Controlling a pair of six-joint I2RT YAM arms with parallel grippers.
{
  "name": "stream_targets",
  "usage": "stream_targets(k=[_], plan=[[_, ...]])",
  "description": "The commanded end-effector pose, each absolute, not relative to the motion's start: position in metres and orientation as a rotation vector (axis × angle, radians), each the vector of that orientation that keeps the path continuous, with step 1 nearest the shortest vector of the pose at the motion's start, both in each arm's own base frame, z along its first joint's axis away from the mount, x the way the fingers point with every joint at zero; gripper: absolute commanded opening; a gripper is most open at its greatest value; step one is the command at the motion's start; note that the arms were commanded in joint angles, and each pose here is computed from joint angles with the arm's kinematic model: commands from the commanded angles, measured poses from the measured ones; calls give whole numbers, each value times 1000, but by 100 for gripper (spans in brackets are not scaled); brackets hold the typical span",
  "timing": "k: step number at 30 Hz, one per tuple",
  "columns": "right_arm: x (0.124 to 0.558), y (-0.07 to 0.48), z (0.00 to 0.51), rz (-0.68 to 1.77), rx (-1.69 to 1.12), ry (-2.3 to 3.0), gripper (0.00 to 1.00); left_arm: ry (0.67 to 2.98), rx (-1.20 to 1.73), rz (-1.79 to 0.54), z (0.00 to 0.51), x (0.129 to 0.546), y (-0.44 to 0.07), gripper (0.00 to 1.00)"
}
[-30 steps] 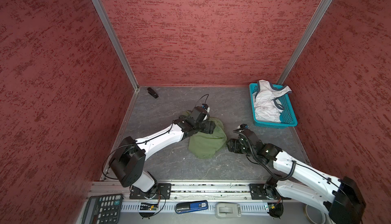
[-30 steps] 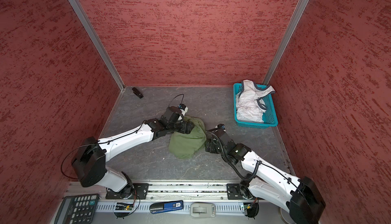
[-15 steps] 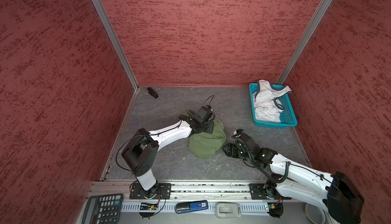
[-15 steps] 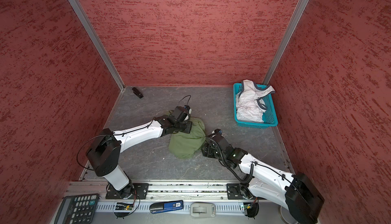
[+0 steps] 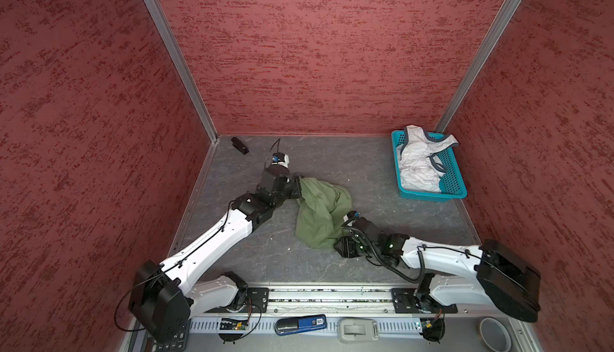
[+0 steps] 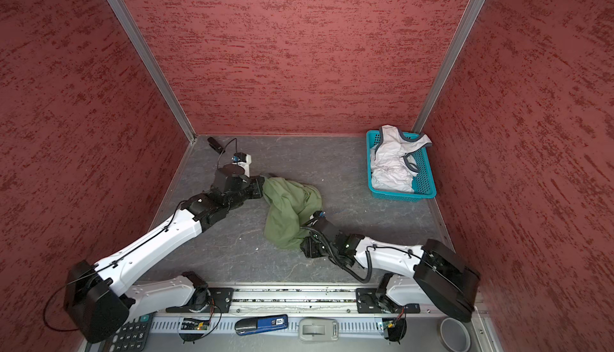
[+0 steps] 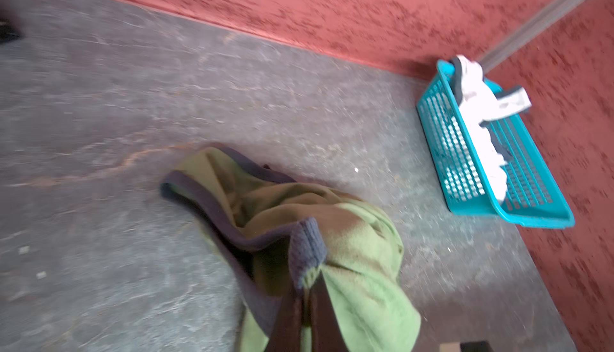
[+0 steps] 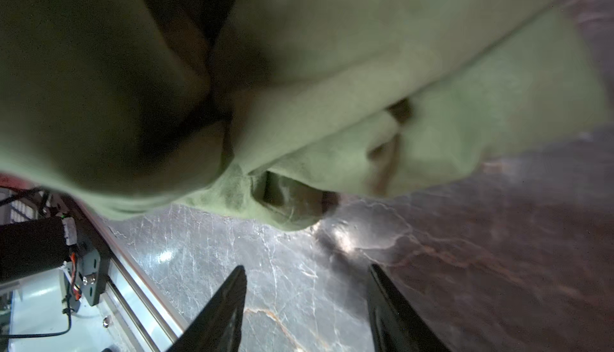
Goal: Fold and stack the tank tops
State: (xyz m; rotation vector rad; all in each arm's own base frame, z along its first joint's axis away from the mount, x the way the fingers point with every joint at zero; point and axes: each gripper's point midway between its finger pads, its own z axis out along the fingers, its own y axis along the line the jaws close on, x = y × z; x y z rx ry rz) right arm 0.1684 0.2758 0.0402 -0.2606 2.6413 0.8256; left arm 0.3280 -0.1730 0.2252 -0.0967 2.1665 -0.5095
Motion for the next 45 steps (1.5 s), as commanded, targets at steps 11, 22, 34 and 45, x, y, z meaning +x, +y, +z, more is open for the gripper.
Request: stream_targets(k=[11,22,34,45], plan=[[199,297,34,551,-339,2630,24,2168,-297,-384,217,311,-94,0],[224,223,158,252,-229,2365,0,2008,-396,-341,275,298,-43,0],[227,145,433,304,-75,1766,0,1552,-218,-715,482,202,-57,0],[267,140,374,72,-4,1872,0,2011,-380,-604,342,285,-61,0]])
